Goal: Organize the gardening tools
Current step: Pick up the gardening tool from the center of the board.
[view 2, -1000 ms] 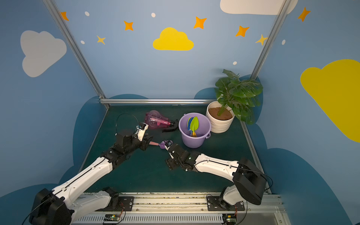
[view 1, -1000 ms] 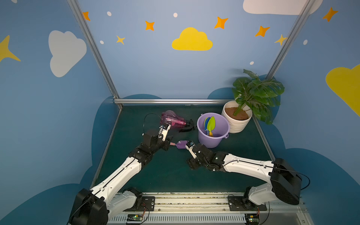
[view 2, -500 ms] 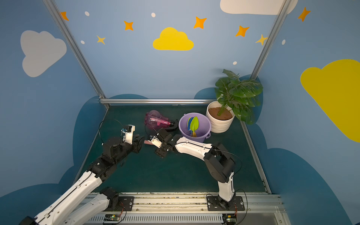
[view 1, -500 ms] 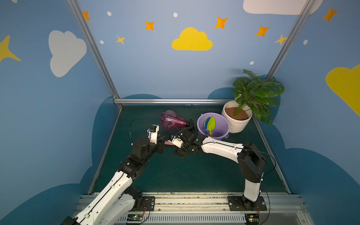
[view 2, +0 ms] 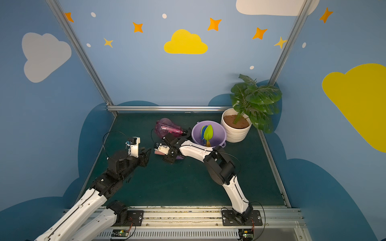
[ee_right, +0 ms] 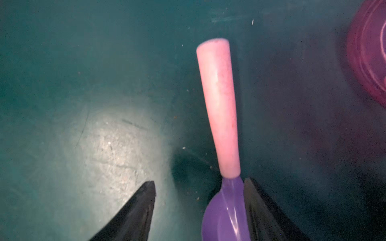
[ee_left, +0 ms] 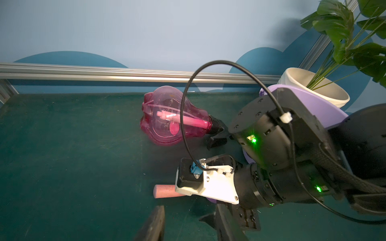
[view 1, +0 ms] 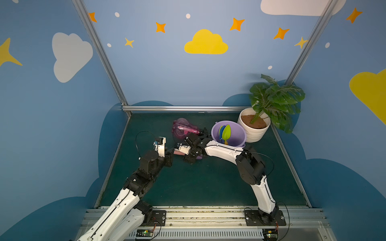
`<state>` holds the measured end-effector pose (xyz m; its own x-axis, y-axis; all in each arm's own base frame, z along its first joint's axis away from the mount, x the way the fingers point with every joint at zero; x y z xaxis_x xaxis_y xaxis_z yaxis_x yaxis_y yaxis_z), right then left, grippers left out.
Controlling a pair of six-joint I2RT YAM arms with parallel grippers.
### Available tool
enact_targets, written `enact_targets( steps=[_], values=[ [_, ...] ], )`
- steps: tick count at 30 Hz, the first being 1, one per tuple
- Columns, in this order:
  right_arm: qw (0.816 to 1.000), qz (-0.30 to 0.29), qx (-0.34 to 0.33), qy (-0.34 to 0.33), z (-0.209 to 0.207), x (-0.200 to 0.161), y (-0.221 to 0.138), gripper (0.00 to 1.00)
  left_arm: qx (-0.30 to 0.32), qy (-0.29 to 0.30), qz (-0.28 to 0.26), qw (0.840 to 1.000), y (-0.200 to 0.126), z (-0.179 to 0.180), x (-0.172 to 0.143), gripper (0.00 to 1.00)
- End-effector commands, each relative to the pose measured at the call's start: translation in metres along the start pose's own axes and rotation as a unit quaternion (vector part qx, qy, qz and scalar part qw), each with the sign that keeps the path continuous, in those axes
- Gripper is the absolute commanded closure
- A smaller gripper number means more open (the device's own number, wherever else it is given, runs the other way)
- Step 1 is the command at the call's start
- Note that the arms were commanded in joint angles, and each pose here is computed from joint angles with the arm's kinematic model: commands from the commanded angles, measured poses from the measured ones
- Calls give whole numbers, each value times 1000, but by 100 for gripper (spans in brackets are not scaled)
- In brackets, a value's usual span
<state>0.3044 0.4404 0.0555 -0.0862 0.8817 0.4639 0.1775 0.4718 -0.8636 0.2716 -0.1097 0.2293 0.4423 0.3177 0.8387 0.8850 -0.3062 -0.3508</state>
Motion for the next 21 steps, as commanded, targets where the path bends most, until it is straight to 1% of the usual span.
enact_targets(
  steps=[1, 7, 12, 14, 17, 21],
  values=[
    [1000, 12, 6, -1, -3, -3, 8, 34, 9, -5, -8, 1000, -2, 4, 2, 56],
    [1000, 15, 9, 4, -10, -1, 20, 38, 11, -5, -11, 1000, -4, 5, 3, 55],
    [1000, 18, 16, -2, -9, -2, 26, 47, 11, -5, -15, 1000, -6, 5, 5, 55],
    [1000, 19, 19, -6, -8, -2, 27, 54, 10, -5, -15, 1000, -6, 5, 5, 54],
    [999, 22, 25, -11, -5, -4, 29, 60, 9, -7, -16, 1000, -7, 4, 5, 54],
    [999, 24, 33, -17, 1, -6, 31, 76, 6, -11, -19, 1000, -10, 3, 8, 54]
  ],
)
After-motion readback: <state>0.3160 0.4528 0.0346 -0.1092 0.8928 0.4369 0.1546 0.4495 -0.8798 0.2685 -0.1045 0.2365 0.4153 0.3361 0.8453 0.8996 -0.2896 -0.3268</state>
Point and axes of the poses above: each gripper's point midway between its finger pads, its own y axis out along the fingers, its own z axis along the line the jaws close on, x = y × z, the point moved 1 cm from there along -y, back along the fingers, and after that the axes turned 15 degrees about -y, right-handed, at the moved point
